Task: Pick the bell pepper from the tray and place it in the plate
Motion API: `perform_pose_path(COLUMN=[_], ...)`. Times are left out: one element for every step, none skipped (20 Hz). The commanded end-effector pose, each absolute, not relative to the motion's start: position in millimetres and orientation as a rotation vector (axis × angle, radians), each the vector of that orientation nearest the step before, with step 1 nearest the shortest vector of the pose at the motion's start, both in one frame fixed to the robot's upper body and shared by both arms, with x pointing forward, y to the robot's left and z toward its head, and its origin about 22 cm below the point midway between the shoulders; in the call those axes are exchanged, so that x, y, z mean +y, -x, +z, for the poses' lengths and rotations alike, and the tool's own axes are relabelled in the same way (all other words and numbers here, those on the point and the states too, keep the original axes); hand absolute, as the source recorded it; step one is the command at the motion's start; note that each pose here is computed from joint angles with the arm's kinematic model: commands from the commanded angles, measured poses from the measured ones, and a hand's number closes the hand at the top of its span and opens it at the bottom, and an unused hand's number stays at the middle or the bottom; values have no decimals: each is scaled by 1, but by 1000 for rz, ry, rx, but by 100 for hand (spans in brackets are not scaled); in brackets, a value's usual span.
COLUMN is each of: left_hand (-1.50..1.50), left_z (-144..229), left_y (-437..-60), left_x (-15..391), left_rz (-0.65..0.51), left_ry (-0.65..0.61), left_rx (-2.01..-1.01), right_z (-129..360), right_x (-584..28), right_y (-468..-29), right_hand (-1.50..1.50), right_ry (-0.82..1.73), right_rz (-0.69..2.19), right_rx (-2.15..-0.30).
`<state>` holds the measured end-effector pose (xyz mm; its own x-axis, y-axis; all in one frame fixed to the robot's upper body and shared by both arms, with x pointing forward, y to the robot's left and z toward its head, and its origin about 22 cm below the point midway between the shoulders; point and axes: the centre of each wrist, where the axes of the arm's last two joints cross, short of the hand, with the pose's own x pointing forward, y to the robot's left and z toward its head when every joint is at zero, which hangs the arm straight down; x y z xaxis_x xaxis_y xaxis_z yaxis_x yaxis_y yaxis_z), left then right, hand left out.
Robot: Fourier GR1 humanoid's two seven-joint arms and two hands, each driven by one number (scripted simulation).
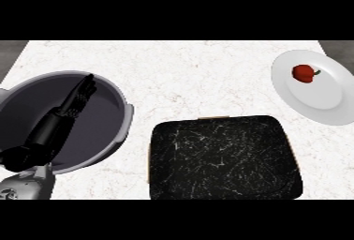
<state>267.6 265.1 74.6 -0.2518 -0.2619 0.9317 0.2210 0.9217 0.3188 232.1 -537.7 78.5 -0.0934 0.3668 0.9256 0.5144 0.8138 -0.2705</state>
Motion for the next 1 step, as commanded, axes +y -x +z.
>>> perform_pose_path(left_hand=[0], left_z=[98], left_y=[-273], left_x=[268], left_rz=[-438], left_ry=[-21], left_rx=[-1769], right_z=[69], right_x=[-527], right_y=[-225], right_hand=[-150], right_ry=[639], right_rz=[-103], right_rx=[-1697])
